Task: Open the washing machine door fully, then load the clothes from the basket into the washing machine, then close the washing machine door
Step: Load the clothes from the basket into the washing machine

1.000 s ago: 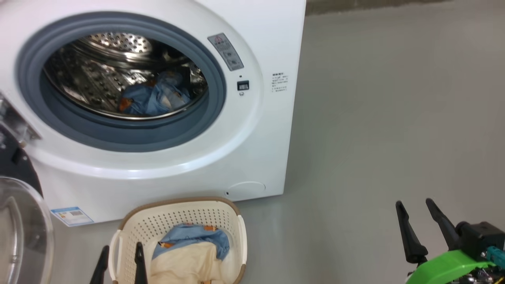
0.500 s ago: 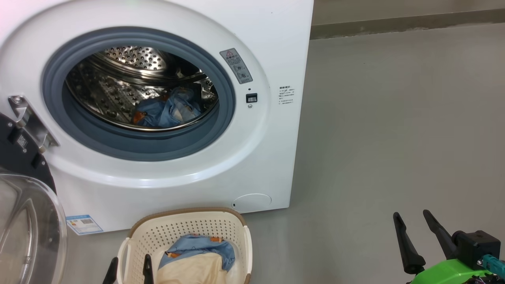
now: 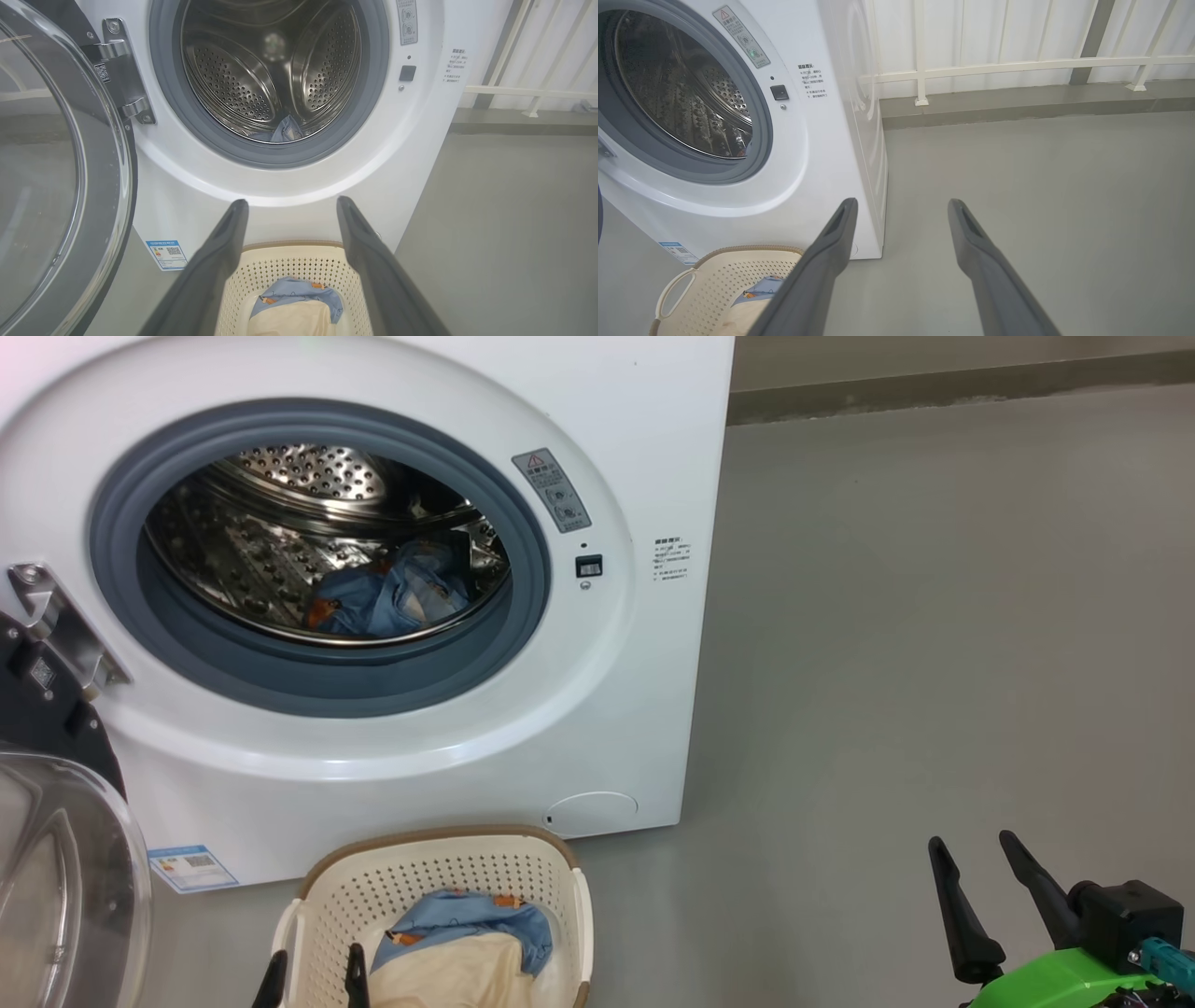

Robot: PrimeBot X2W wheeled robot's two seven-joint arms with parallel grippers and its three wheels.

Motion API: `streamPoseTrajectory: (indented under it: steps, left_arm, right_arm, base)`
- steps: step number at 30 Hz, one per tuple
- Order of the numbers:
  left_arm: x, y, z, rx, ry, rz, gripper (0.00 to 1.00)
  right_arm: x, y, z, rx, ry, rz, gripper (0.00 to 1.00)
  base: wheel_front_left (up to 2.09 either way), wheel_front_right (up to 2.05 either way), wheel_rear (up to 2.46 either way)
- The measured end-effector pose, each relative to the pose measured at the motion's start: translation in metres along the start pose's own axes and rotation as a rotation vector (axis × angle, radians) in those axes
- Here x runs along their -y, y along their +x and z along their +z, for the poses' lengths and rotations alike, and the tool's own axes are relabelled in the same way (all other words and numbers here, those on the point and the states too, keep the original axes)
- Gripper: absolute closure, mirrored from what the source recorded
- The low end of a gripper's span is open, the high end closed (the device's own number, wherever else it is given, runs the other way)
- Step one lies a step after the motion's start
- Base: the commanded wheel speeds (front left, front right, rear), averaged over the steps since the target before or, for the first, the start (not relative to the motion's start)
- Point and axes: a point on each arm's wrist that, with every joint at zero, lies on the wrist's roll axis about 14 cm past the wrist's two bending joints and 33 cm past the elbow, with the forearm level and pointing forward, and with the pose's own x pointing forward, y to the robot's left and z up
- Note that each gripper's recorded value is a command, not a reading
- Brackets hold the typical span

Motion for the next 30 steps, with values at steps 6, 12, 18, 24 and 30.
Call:
streamPoseTrajectory:
  steps: [6, 12, 18, 24, 30]
  left_arm:
    - [0.002, 0.002, -0.007, -0.025, 0.007, -0.009, 0.00]
    - [0.008, 0.025, -0.010, -0.047, 0.016, -0.025, 0.00]
    - [0.019, 0.055, -0.028, -0.109, 0.021, -0.063, 0.00]
    - [0.023, 0.090, -0.059, -0.208, 0.033, -0.088, 0.00]
    - [0.016, 0.126, -0.121, -0.434, 0.089, -0.080, 0.00]
  right_arm:
    - [0.000, 0.001, -0.004, -0.013, 0.003, -0.001, 0.00]
    - [0.002, 0.008, -0.012, -0.040, 0.005, -0.007, 0.00]
    - [0.001, 0.029, -0.012, -0.035, 0.011, -0.004, 0.00]
    - [0.000, 0.050, -0.019, -0.054, 0.009, 0.004, 0.00]
    - [0.002, 0.081, -0.024, -0.051, 0.040, 0.007, 0.00]
  base:
    - [0.00, 0.00, 0.00]
    - [0.00, 0.00, 0.00]
    - [0.00, 0.00, 0.00]
    - [0.00, 0.00, 0.00]
    - [0.00, 0.00, 0.00]
